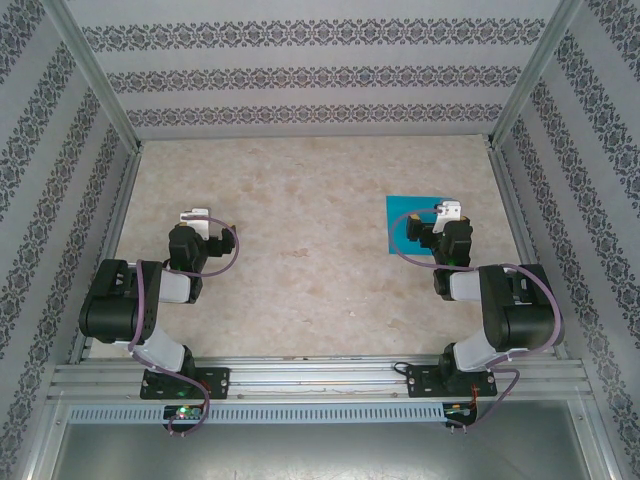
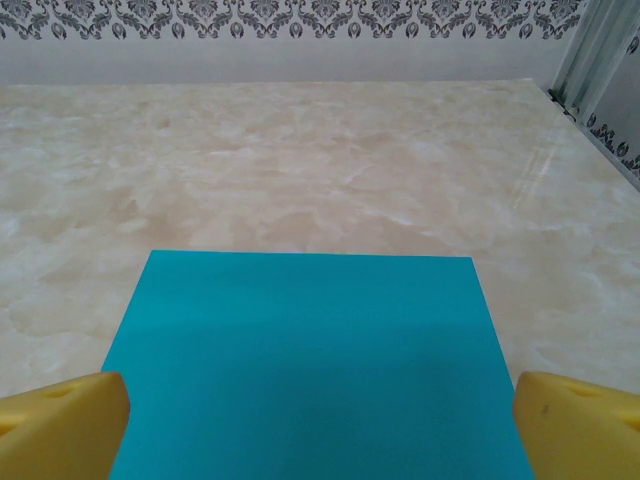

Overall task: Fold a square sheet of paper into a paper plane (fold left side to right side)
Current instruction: Move the square sheet of paper to the center of the table.

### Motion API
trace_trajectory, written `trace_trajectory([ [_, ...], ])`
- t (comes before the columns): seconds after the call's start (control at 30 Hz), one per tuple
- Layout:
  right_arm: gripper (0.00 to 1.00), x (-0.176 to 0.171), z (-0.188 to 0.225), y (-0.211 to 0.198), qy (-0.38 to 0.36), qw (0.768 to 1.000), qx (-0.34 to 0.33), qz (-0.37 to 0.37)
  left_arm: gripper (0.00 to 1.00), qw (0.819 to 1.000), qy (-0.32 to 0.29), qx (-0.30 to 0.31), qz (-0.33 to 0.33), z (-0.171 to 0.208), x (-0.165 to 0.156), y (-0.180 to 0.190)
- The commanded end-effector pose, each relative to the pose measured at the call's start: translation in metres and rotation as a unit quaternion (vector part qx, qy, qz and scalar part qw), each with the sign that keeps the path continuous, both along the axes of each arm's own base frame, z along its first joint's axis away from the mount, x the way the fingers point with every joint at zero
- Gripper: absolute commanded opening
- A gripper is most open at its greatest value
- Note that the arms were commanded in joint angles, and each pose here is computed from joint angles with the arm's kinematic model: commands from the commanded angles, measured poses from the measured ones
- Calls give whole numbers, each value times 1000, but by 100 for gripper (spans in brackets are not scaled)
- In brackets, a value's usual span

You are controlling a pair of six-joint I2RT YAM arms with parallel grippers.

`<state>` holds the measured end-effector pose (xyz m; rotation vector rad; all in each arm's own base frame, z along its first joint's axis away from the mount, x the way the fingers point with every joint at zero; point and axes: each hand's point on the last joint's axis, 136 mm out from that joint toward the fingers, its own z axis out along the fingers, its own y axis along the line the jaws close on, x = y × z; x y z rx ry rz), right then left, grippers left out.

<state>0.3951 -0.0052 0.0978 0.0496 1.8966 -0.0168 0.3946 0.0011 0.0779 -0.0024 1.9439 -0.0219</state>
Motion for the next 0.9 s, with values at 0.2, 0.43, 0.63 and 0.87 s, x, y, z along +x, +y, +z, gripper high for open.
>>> trace_trajectory([
  [0.2, 98, 3, 9, 1, -18, 1000, 5, -5, 100, 1000, -15, 4, 4, 10, 7, 4],
  [0.43, 98, 4, 17, -1, -22, 1000, 8, -11, 100, 1000, -11, 3, 9, 9, 7, 6],
  [0.63, 98, -5, 44, -1, -6, 1000, 14, -12, 100, 999, -36, 7, 32, 39, -2, 13],
  [0.87, 98, -9, 47, 21, 106, 983, 149, -8, 100, 989, 15, -138, 52, 89, -18, 0],
])
